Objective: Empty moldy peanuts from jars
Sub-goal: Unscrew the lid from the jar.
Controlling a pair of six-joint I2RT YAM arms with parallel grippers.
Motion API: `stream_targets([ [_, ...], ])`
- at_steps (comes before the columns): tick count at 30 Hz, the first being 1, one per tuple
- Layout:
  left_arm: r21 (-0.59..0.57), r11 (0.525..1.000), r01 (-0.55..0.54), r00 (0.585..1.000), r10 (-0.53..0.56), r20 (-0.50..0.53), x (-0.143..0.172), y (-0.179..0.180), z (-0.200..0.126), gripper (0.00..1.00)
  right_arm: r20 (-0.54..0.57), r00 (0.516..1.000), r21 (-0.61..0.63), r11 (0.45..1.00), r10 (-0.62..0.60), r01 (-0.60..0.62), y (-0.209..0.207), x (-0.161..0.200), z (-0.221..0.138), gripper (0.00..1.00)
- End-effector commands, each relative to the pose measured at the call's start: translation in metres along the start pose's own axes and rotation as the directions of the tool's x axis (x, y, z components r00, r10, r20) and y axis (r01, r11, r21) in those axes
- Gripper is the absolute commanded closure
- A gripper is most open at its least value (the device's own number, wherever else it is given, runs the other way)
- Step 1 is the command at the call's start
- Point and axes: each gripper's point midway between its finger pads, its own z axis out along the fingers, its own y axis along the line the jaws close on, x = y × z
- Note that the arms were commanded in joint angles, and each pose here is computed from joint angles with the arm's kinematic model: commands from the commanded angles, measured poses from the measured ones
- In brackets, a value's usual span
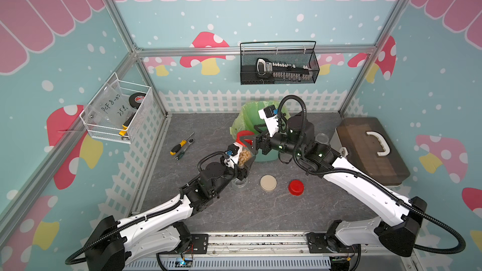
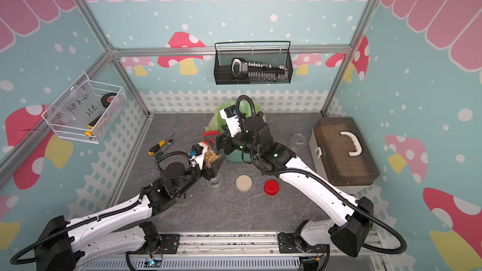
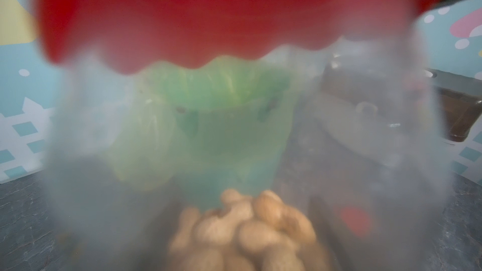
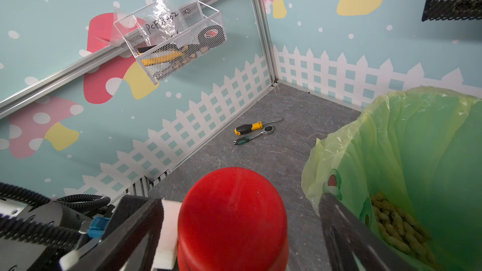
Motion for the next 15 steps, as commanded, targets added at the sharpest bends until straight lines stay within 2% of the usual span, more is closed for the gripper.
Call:
stream_targets([
  [1,-0.018,1.0,-0.014,0.999,0.015,0.041,-0.0091,0.0015,-0.0013,0.71,-0.015,0.999,-0.001,0.999,-0.034,0.034,0.0055,-0.0042,0.0056,0.09],
  [10,-0.029,0.999,-0.027,0.999,0.028,0.045,-0.0096,0.0015,-0.0017,0.71,-0.028,0.999,-0.009,0.999,-0.045,0.045,0.0117,-0.0038,0.0126,0.1],
  [15,-0.032,0.999,-0.03,0.998,0.032,0.054,-0.011,0.0021,-0.0038,0.71,-0.033,0.998,-0.016,0.999,-0.045,0.045,0.0125,-0.0024,0.0132,0.19],
])
